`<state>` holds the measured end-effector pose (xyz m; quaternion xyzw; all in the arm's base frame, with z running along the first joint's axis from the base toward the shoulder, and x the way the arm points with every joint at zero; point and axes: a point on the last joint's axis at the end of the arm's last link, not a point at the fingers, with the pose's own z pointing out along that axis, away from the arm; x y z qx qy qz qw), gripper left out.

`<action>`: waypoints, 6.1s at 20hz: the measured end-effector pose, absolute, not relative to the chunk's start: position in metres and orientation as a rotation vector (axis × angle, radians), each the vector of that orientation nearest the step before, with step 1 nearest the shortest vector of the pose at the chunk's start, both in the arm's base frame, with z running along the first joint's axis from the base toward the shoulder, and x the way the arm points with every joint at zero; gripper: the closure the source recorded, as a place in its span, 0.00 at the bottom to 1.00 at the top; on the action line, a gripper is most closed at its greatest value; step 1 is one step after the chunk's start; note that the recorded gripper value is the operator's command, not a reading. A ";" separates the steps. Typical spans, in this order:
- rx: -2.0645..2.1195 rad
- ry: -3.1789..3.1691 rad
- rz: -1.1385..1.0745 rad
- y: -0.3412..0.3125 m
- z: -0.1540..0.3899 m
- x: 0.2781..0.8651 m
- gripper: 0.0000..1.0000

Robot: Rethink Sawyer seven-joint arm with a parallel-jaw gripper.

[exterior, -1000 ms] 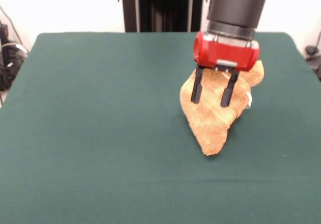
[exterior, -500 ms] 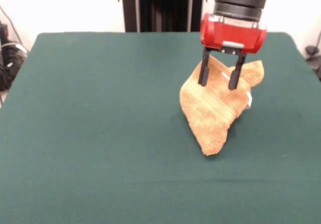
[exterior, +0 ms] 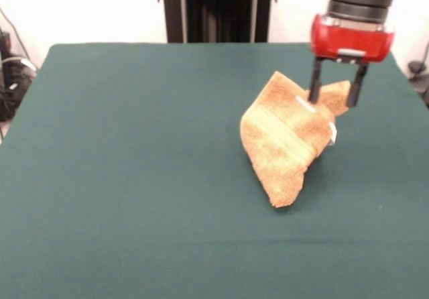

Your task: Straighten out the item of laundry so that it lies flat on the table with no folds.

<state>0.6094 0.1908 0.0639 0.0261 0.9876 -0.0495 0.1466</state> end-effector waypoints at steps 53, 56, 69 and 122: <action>0.265 2.696 -0.220 0.133 0.052 0.601 0.00; 0.223 2.624 -0.254 0.112 0.035 0.609 0.00; 0.200 2.542 -0.319 0.068 -0.043 0.624 0.00; 0.626 2.354 -0.877 0.100 0.087 0.616 1.00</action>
